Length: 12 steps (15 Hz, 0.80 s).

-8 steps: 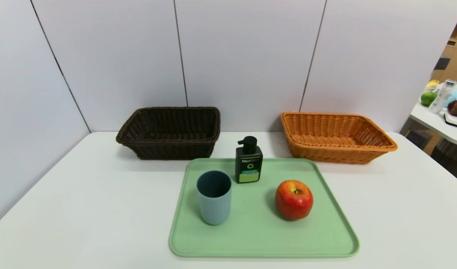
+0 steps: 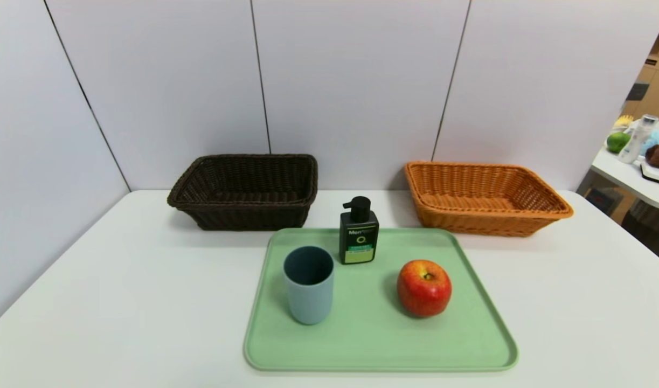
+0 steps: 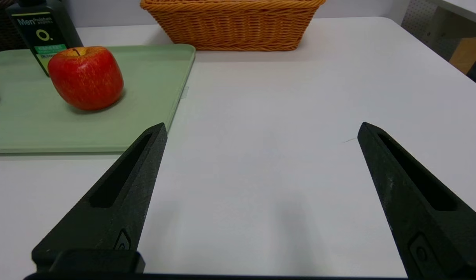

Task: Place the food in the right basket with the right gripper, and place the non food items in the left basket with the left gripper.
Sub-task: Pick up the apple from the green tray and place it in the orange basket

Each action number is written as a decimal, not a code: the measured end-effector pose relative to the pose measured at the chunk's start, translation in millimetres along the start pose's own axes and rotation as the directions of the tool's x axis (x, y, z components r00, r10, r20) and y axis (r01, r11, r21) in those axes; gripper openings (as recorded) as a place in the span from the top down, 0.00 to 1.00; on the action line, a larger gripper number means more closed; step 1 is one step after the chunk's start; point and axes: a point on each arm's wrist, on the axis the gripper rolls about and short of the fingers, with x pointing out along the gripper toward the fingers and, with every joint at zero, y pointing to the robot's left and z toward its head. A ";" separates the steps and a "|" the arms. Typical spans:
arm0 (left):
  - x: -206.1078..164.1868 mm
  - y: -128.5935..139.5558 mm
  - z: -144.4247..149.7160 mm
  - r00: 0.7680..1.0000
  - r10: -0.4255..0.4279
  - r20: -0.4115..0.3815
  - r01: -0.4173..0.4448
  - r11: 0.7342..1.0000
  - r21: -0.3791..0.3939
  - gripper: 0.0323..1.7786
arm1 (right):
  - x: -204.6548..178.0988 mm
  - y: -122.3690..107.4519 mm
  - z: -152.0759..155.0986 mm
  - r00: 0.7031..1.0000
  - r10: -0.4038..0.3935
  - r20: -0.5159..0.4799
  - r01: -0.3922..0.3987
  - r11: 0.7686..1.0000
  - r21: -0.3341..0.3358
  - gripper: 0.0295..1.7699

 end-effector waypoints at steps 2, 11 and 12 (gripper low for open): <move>0.0 0.0 0.0 1.000 0.000 0.000 0.000 1.000 0.000 0.05 | 0.0 0.0 -0.1 1.000 0.000 0.000 0.000 1.000 -0.002 0.04; 0.0 0.0 0.0 1.000 0.000 0.000 0.000 1.000 0.000 0.05 | 0.0 0.0 0.0 1.000 0.002 0.000 -0.002 1.000 0.000 0.04; 0.0 0.0 0.0 1.000 0.000 0.000 0.000 1.000 0.000 0.05 | 0.0 0.0 -0.1 1.000 0.001 -0.001 -0.001 1.000 0.000 0.04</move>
